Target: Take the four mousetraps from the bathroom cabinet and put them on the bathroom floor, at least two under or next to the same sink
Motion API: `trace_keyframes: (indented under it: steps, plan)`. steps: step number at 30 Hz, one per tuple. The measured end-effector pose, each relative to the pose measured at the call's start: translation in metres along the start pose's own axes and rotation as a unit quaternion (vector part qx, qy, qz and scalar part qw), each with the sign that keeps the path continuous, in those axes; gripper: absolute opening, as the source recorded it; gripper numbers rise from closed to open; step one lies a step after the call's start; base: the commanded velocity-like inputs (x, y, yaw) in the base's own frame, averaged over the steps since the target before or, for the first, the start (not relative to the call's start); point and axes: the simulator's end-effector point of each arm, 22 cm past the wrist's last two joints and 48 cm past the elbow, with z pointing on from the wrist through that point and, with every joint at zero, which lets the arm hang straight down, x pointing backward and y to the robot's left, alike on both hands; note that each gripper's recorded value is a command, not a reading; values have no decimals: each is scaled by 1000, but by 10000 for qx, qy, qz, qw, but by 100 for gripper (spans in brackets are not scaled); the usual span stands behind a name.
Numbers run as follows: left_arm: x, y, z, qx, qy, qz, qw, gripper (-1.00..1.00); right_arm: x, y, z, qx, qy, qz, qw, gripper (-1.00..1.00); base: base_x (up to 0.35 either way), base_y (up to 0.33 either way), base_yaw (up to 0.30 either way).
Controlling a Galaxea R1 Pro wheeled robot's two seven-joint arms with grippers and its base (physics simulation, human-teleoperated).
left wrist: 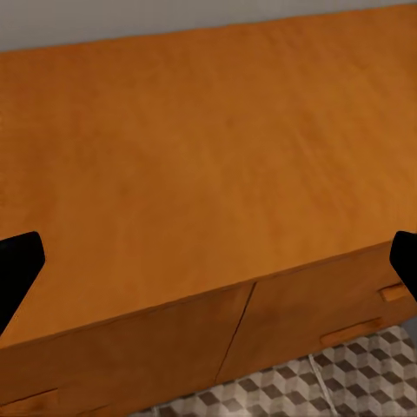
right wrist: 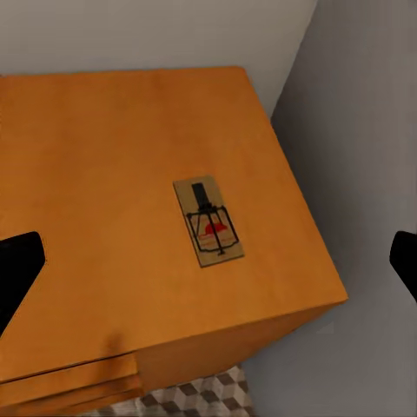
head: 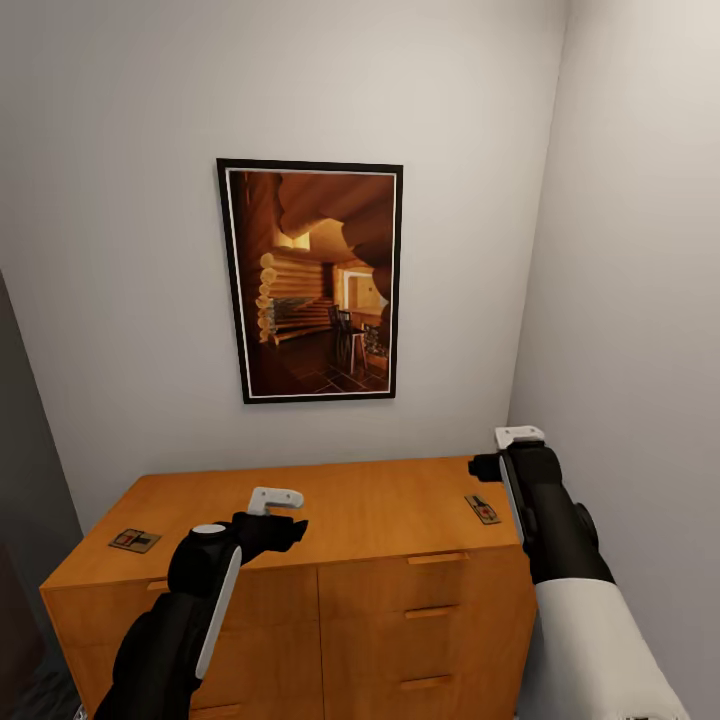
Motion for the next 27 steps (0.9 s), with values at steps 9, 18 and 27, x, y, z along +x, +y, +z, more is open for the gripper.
trace_keyframes:
  steps: [9, 18, 27]
  plan:
    - [3, 1, 0, -18, 81, -14, 10000, 100, -2, 6, 1, -64, 23, -8, 10000, 100, 117, 0, 0]
    - [5, 1, 0, -23, 118, -28, 9999, 100, -2, 9, 2, -109, 34, -2, 9999, 100, 211, 0, 0]
    - [6, 2, 0, -28, 127, -39, 9999, 100, -1, 9, 2, -85, 45, -32, 9999, 100, 38, 0, 0]
